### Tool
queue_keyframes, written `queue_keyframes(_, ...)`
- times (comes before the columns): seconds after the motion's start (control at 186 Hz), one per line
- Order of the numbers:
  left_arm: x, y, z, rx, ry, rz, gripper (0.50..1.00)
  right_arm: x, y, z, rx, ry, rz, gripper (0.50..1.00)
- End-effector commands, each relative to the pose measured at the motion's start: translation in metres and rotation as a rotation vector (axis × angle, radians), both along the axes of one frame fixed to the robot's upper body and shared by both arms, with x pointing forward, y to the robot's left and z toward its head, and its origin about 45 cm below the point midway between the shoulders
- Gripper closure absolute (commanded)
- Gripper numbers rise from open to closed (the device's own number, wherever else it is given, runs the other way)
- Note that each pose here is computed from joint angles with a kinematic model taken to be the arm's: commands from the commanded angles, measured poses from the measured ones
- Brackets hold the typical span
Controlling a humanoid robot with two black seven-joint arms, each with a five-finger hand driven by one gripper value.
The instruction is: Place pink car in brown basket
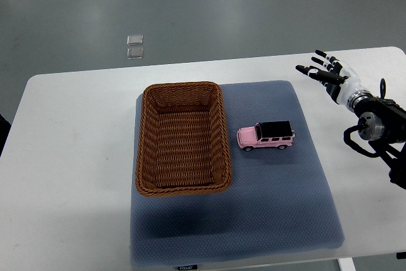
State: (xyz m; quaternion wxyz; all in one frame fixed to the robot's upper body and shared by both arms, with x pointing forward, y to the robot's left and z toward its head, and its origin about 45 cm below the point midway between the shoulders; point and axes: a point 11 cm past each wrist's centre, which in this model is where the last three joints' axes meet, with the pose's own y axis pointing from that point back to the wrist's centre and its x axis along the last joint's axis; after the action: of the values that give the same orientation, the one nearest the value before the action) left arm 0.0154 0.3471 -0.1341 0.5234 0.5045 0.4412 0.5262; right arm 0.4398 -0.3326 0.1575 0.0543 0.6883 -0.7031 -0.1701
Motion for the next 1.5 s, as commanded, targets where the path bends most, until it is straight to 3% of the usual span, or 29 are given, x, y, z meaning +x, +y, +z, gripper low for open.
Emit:
queue_keyframes(0.0, 0.000, 0.000, 0.000, 0.000, -0.001, 0.000, 0.500, 0.000, 0.000, 0.001, -0.001, -0.002, 0.000, 0.583)
queue_keyframes(0.817, 0.000, 0.001, 0.000, 0.001, -0.001, 0.003, 0.500, 0.003, 0.005, 0.009, -0.002, -0.027, 0.058, 0.583)
queue_keyframes(1.144, 0.000, 0.002, 0.000, 0.004, -0.002, 0.003, 0.500, 0.016, 0.008, 0.042, -0.117, -0.109, 0.209, 0.583)
queue_keyframes(1.493, 0.000, 0.003, 0.000, 0.007, 0.000, 0.004, 0.500, 0.016, 0.021, 0.064, -0.236, -0.175, 0.419, 0.583)
